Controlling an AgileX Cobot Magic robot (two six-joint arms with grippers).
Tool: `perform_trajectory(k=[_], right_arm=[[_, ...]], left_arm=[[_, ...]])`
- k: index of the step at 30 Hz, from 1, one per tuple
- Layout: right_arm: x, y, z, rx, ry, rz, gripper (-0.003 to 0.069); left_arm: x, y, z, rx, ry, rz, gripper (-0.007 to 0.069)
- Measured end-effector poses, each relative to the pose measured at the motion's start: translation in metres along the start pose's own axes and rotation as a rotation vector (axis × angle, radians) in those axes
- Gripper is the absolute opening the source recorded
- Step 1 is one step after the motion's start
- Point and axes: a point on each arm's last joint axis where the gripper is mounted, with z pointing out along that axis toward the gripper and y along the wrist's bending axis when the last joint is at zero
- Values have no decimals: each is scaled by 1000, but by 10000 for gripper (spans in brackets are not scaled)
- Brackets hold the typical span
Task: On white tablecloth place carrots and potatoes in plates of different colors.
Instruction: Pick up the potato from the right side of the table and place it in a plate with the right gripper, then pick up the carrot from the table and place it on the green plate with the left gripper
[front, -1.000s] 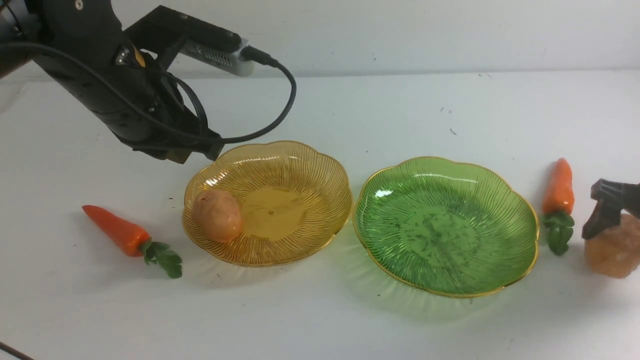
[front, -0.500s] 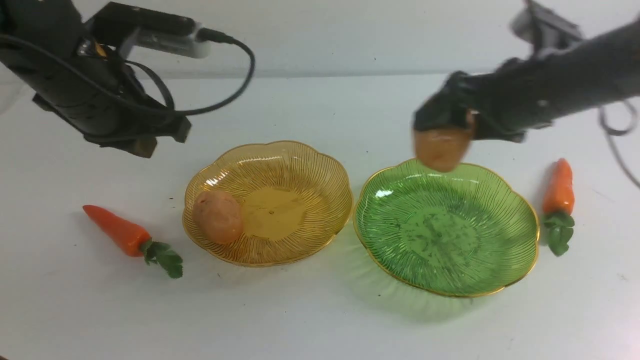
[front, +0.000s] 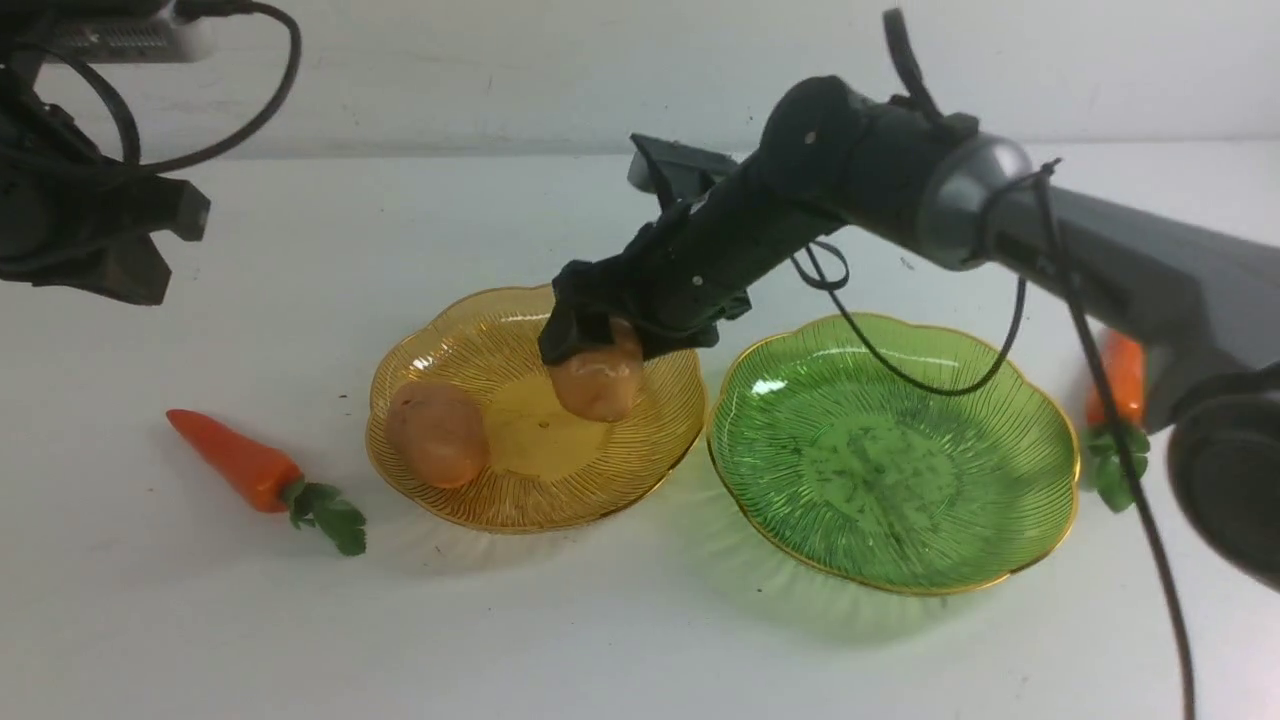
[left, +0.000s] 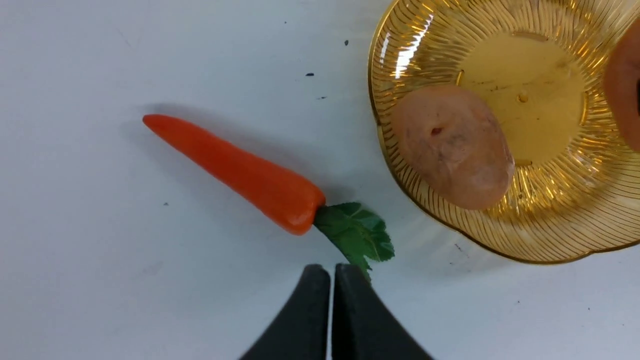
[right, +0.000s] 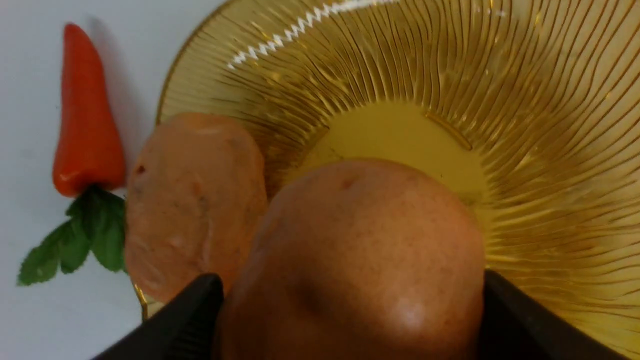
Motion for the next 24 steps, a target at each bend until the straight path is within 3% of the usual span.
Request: perform_trajectory(k=[5, 6, 15, 19, 24], right_arm=[[-2, 1, -3, 51, 51, -4, 629], [-5, 3, -10, 79, 64, -14, 671], [-19, 16, -36, 111, 36, -52, 689], [-23, 25, -61, 153, -5, -77, 631], [-21, 50, -130, 221, -103, -146, 468]], left_arm=[[2, 3, -6, -5, -9, -9, -3], [2, 3, -6, -4, -10, -10, -3], [21, 5, 20, 28, 13, -93, -3], [26, 6, 32, 32, 40, -188, -3], [26, 12, 59, 13, 115, -390, -2]])
